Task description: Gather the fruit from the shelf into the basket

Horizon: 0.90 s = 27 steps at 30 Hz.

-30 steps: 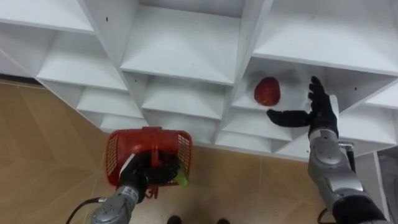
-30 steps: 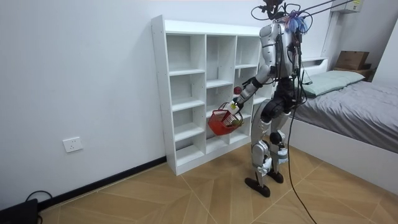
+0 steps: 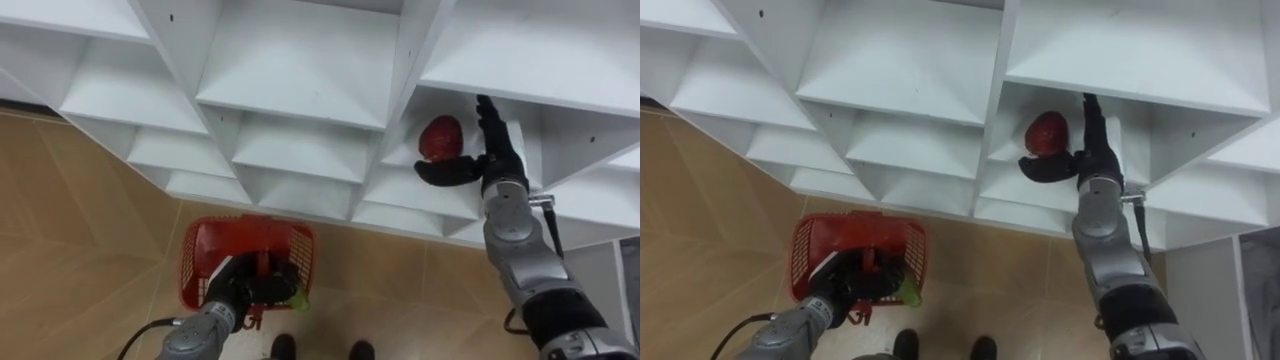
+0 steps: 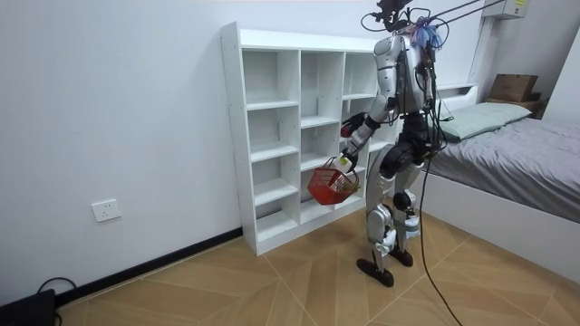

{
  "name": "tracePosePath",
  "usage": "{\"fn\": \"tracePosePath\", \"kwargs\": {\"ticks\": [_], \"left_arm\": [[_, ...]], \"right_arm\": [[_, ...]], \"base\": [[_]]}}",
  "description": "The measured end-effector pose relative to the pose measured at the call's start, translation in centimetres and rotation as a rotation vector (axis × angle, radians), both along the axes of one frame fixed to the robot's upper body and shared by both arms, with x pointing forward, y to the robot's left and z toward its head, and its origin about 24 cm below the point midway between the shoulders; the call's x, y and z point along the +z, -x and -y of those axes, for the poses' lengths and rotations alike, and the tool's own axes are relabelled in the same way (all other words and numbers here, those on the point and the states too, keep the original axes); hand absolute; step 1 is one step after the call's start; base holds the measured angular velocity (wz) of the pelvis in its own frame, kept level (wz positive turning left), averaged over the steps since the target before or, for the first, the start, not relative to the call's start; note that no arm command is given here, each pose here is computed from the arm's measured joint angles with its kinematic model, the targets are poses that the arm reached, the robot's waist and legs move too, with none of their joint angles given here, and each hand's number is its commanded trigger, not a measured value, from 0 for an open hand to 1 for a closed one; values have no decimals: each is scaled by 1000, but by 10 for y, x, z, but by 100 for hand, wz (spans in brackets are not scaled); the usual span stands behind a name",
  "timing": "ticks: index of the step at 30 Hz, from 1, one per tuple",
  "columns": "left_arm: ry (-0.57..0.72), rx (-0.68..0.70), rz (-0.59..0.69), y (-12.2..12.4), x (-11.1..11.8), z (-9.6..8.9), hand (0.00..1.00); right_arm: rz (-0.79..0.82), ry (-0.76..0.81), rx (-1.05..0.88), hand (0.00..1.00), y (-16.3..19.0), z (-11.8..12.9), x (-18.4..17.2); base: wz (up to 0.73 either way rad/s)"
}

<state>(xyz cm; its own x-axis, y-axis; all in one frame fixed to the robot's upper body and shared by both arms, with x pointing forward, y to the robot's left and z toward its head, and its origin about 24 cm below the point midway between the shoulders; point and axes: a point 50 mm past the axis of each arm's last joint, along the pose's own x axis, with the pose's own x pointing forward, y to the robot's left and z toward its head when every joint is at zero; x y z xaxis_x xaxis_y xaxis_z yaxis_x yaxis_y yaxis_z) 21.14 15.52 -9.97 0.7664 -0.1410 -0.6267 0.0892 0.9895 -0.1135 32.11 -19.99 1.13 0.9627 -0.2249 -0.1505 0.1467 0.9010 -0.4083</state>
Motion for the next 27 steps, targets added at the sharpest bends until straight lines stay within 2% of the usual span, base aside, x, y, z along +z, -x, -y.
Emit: {"fn": "tracePosePath", "kwargs": {"ticks": [27], "left_arm": [[12,-8,24,-10,5,11,100]], "right_arm": [[-7,-11,88,0,-6,-9,5]], "base": [[0]]}}
